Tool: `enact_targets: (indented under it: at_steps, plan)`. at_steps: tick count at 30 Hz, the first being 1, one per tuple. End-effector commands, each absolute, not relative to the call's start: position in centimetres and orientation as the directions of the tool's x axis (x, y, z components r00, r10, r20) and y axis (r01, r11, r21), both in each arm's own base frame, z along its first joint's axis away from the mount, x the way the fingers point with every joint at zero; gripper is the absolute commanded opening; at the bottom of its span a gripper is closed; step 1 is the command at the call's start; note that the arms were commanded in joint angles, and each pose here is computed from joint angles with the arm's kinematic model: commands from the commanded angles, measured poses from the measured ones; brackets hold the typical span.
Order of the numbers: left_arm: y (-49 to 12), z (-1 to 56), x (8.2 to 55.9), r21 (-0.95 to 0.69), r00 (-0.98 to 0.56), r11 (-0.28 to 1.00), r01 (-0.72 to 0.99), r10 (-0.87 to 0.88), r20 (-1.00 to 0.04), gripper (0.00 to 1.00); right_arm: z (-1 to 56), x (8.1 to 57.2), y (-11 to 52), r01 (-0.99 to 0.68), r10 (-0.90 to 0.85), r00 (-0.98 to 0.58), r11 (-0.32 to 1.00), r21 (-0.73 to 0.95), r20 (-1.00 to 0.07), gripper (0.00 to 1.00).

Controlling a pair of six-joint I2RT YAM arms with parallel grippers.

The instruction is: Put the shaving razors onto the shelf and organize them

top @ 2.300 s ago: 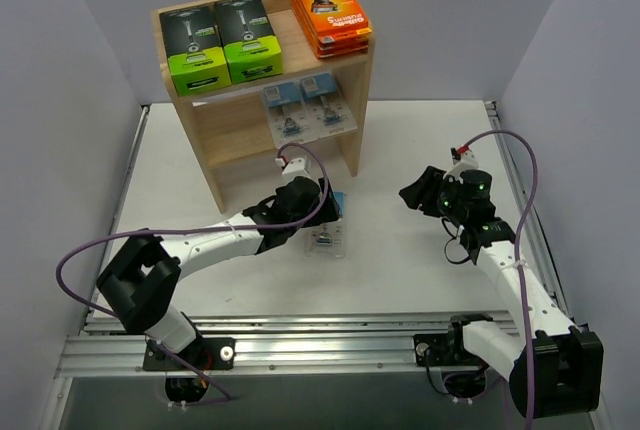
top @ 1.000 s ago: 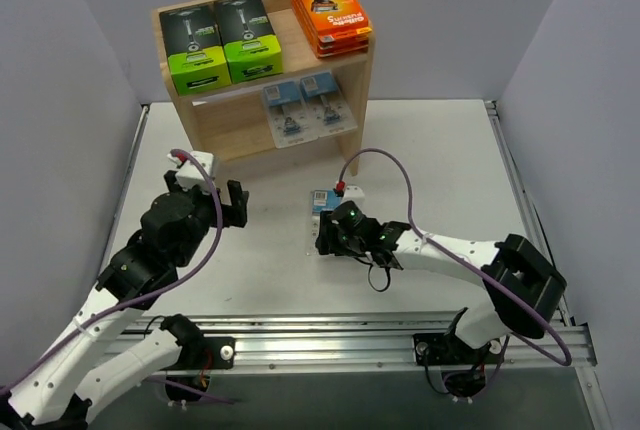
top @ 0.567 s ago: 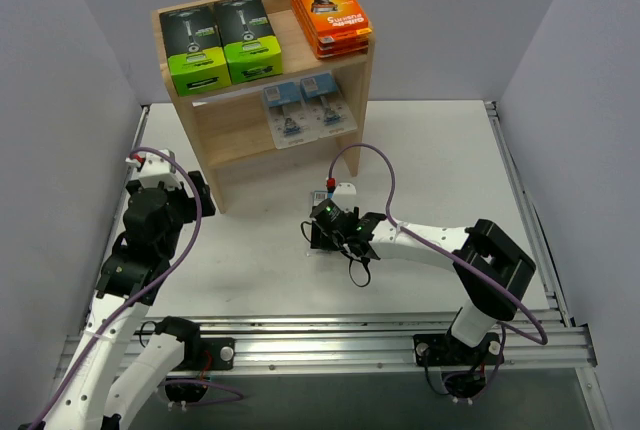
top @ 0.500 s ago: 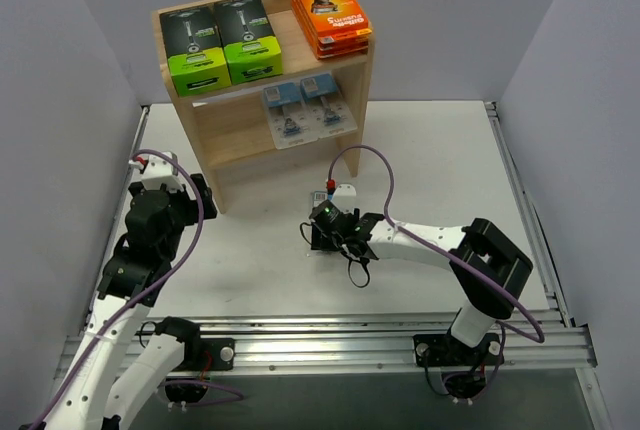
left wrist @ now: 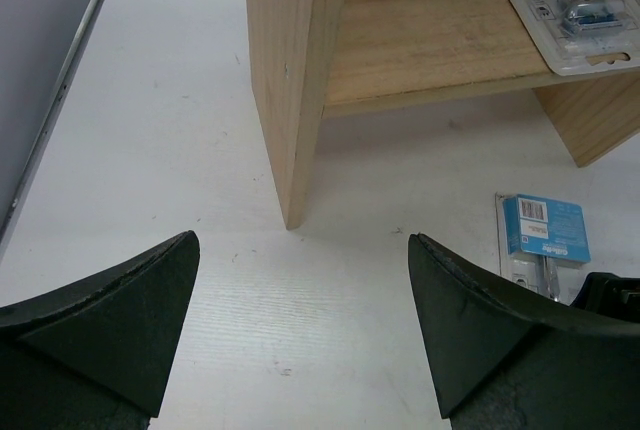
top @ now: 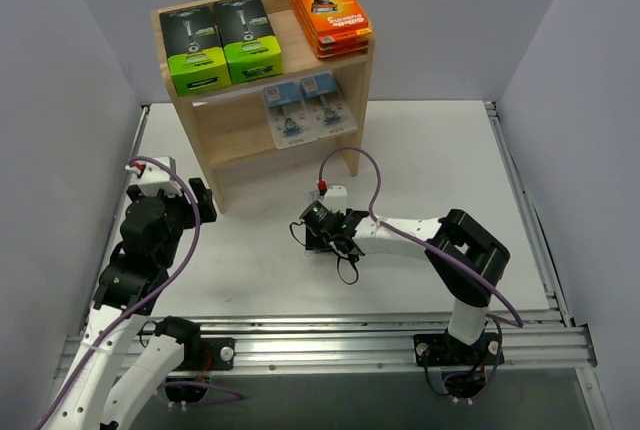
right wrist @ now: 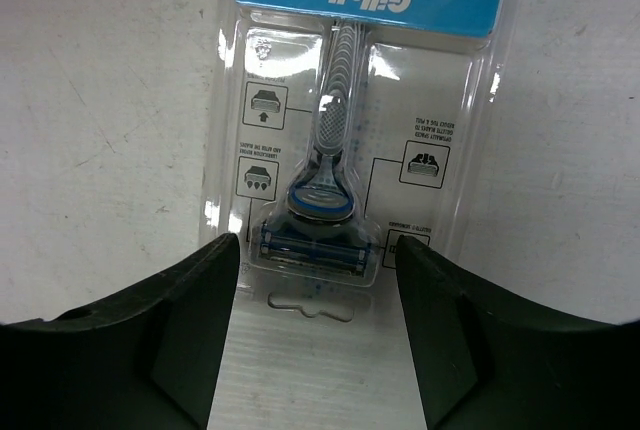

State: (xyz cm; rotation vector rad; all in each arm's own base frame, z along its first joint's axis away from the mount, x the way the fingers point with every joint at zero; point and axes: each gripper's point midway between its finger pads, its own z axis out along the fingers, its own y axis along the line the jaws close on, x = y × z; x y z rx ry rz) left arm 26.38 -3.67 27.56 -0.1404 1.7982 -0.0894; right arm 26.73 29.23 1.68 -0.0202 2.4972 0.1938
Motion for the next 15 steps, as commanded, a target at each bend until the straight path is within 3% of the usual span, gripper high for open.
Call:
enact_targets:
  at_steps: [1,15]
  plan:
    - [-3.9,28.8,26.5,-0.138,-0.181,0.990,-0.024,-0.140,-0.973,0.94,1.4,27.3,29.2,-0.047,0.020,-0.797,0.994,0.096,-0.603,0.59]
    - [-4.5,29.0,26.1,-0.144,-0.174,0.990,0.005,-0.140,-0.975,0.94,0.0,25.6,27.9,-0.043,-0.043,-0.814,0.999,-0.015,-0.580,0.56]
